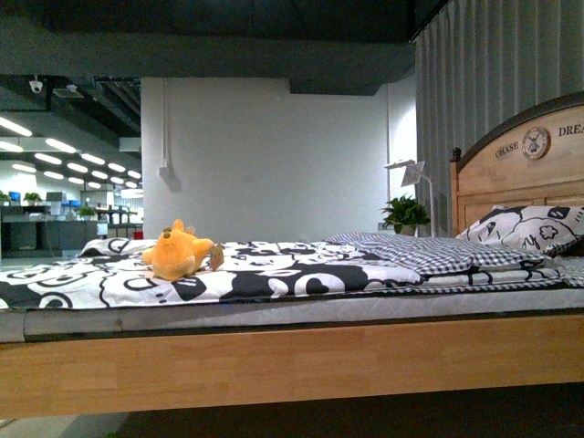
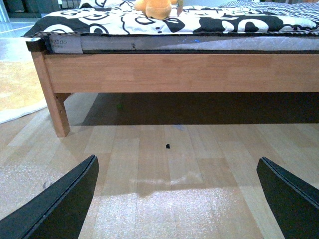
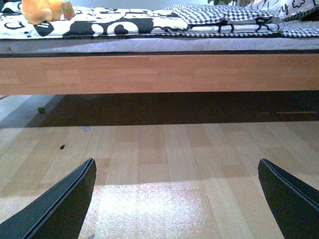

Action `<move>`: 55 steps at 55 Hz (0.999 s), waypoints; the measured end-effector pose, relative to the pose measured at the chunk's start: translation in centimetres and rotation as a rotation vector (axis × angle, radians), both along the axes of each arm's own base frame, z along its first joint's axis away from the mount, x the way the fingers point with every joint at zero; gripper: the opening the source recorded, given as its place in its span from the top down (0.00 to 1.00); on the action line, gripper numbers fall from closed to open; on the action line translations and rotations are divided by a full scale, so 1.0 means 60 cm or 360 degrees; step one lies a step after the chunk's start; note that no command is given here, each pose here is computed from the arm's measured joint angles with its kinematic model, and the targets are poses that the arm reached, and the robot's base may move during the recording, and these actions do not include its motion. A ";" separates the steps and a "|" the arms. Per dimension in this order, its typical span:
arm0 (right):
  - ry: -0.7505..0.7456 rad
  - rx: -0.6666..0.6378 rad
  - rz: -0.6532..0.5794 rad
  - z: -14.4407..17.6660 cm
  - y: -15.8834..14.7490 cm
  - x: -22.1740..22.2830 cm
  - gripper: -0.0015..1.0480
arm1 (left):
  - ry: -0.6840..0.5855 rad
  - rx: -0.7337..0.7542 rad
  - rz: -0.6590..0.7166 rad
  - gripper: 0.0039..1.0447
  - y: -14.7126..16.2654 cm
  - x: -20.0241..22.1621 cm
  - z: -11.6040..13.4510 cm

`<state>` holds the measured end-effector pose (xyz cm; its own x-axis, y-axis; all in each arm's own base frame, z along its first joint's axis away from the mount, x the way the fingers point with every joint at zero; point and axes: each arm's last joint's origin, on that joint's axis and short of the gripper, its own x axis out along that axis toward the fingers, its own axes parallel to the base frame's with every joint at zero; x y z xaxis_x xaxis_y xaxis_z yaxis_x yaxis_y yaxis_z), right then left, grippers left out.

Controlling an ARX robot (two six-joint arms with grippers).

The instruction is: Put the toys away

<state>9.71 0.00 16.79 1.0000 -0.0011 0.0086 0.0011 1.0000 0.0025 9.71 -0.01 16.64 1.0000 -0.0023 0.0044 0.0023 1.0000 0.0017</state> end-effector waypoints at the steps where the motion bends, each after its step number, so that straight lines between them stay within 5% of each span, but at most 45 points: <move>1: 0.0000 0.0000 0.0000 0.000 0.000 0.000 0.06 | 0.0001 0.0000 0.0000 0.06 0.000 0.000 0.000; 55: 0.0000 0.0000 0.0000 0.000 0.000 0.000 0.06 | 0.0000 0.0000 0.0000 0.06 0.000 0.000 0.000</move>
<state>9.71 0.00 16.79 1.0000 -0.0011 0.0086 0.0011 1.0000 0.0025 9.71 -0.01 16.64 1.0000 -0.0023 0.0044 0.0023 1.0000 0.0017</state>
